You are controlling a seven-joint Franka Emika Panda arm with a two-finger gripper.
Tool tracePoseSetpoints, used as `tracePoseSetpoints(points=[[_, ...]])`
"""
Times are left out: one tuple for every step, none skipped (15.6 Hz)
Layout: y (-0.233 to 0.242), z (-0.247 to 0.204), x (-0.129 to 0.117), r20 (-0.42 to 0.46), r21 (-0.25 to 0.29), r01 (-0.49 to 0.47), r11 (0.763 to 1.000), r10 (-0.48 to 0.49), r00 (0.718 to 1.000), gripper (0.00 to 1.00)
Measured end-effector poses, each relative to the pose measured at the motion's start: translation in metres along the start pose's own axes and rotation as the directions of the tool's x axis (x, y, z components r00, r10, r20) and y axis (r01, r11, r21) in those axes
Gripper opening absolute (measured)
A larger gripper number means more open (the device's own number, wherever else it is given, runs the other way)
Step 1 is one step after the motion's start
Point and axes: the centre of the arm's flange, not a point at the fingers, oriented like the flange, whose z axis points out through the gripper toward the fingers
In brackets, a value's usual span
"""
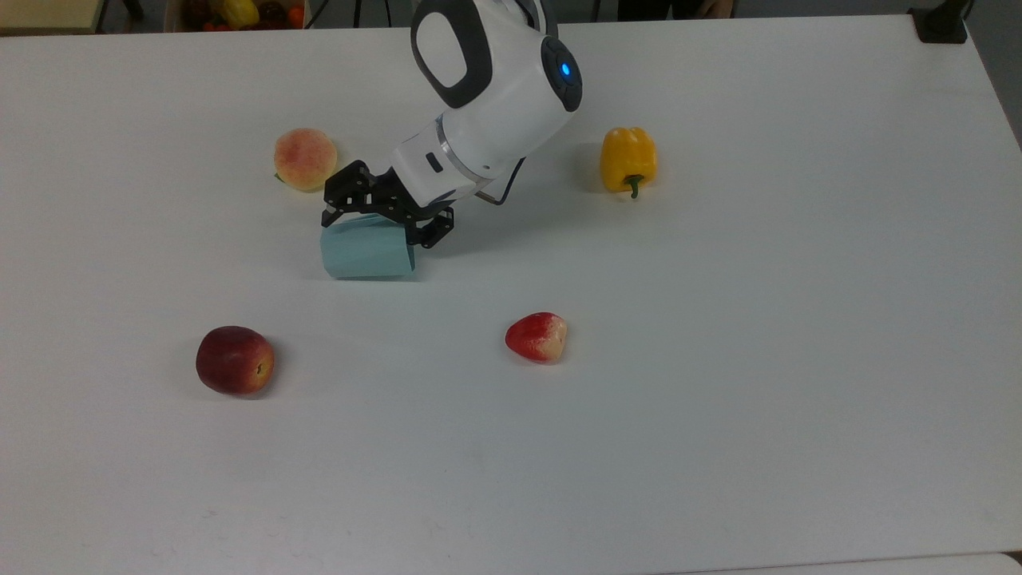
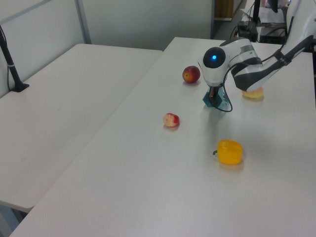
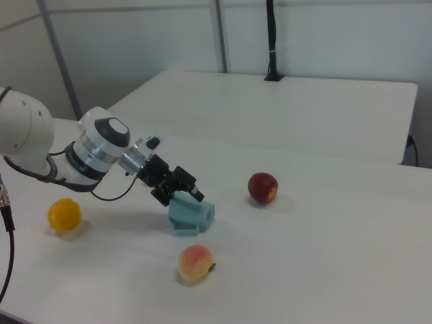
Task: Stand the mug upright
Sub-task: 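Close the gripper on the mug's base end, then lift and rotate the mug so its opening faces up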
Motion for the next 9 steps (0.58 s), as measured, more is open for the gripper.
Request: tracePoseSetpoints(points=[[0.002, 0.002, 0.000, 0.003, -0.002, -0.003, 1.000, 0.003, 1.000, 0.98], [0.003, 0.004, 0.000, 0.006, -0.003, -0.004, 1.000, 0.004, 1.000, 0.93], [0.003, 0.005, 0.000, 0.007, -0.003, -0.004, 1.000, 0.004, 1.000, 0.83], [0.003, 0.005, 0.000, 0.007, -0.003, -0.004, 1.000, 0.004, 1.000, 0.71], [0.003, 0.005, 0.000, 0.008, -0.003, -0.004, 1.000, 0.004, 1.000, 0.58], [0.005, 0.004, 0.001, 0.002, -0.009, -0.004, 1.000, 0.004, 1.000, 0.51], [0.008, 0.003, 0.001, -0.001, -0.011, -0.007, 1.000, 0.007, 1.000, 0.43], [0.010, 0.003, 0.002, -0.004, -0.014, -0.009, 1.000, 0.009, 1.000, 0.37], [0.013, 0.002, 0.002, -0.008, -0.021, -0.010, 1.000, 0.010, 1.000, 0.29]])
